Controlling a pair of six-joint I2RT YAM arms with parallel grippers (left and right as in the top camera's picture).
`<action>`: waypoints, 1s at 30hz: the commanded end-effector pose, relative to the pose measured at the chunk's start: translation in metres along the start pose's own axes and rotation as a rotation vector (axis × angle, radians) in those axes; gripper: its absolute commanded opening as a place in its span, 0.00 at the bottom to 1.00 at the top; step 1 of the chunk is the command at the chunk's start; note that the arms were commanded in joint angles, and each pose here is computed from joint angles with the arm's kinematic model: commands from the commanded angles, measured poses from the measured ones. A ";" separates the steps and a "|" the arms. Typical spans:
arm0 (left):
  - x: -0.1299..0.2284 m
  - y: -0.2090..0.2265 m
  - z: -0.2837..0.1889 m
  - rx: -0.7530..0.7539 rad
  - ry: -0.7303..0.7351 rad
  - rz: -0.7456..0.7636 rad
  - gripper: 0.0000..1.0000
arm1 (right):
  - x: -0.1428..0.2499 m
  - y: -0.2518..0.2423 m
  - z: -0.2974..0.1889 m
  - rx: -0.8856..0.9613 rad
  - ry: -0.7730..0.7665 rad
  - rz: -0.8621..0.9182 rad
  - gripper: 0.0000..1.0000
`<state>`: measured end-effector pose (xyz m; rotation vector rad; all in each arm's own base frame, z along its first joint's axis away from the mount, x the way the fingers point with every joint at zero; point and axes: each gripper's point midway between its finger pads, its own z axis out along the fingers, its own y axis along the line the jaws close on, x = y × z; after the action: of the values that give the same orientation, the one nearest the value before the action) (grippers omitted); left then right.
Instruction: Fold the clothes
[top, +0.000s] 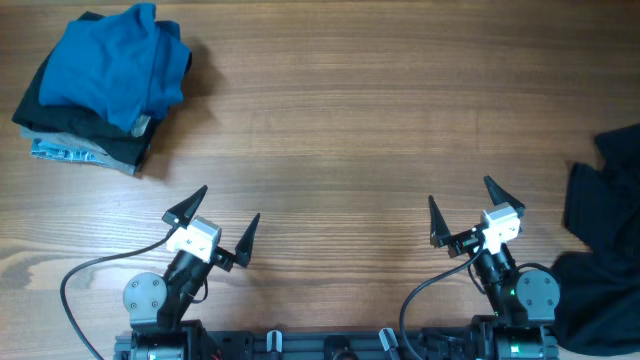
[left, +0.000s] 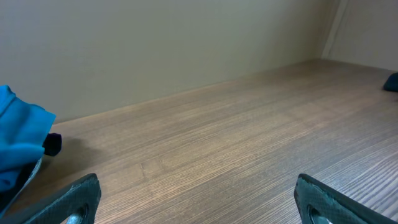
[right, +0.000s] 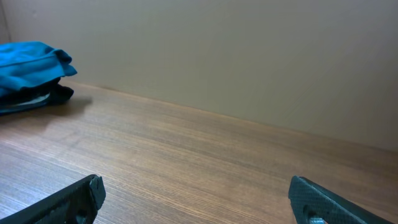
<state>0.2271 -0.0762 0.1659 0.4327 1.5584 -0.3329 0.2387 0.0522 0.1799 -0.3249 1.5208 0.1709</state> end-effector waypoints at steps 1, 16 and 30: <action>0.000 0.000 0.000 -0.003 0.000 0.005 1.00 | 0.000 0.004 0.000 -0.020 -0.003 -0.010 1.00; 0.000 0.000 0.000 -0.003 0.000 0.005 1.00 | 0.000 0.004 0.000 -0.020 -0.003 -0.009 1.00; 0.000 0.000 0.000 -0.004 0.000 0.005 1.00 | 0.000 0.001 0.000 -0.003 -0.002 -0.010 1.00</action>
<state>0.2271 -0.0763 0.1660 0.4331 1.5580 -0.3331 0.2387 0.0522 0.1799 -0.3249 1.5208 0.1709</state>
